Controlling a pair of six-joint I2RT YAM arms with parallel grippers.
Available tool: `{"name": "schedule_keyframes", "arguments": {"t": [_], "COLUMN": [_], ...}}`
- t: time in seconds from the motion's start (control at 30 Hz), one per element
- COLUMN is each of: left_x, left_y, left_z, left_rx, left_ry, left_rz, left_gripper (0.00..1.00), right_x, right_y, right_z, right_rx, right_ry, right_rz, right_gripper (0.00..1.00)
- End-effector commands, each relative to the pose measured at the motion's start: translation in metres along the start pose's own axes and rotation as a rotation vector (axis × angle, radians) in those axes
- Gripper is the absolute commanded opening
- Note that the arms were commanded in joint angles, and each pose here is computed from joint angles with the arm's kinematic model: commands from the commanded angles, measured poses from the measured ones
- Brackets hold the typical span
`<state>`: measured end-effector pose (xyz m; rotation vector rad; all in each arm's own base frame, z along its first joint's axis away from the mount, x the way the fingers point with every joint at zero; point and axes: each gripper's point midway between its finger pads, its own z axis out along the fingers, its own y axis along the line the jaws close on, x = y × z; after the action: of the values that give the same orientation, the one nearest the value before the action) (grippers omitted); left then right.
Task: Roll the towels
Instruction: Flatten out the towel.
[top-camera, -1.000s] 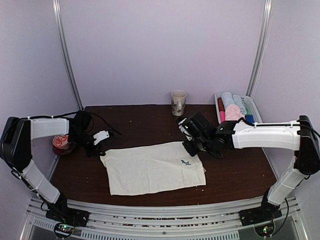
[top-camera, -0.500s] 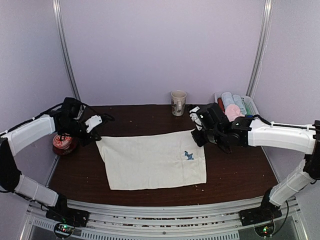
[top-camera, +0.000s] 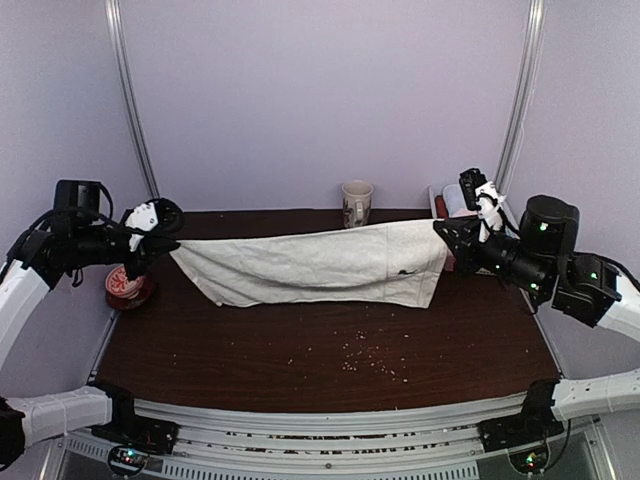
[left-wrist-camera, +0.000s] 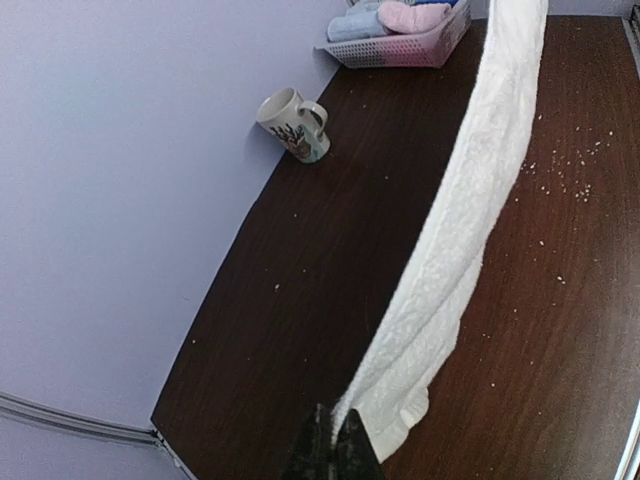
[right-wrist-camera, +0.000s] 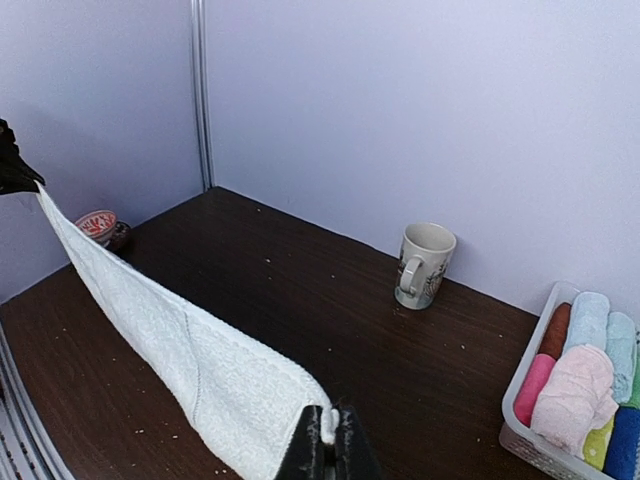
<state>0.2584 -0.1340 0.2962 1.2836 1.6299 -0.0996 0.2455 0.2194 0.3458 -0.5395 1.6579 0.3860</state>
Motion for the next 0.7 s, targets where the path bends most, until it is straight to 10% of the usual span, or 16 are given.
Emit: {"name": "schedule_keyframes", "arguments": {"t": [0.0, 0.67], "left_x": [-0.035, 0.145], "left_y": [-0.011, 0.049], "left_z": [-0.033, 0.194], "left_rx": [-0.001, 0.066], "left_ry": [-0.127, 0.473], "left_rz": [0.075, -0.249], "left_gripper": [0.00, 0.00], "right_x": [0.000, 0.179], "right_y": [0.014, -0.103], "right_z": [-0.011, 0.189], "right_rx": [-0.091, 0.411], "right_ry": [-0.050, 0.458], "right_rz": [0.021, -0.044], "right_gripper": [0.00, 0.00]}}
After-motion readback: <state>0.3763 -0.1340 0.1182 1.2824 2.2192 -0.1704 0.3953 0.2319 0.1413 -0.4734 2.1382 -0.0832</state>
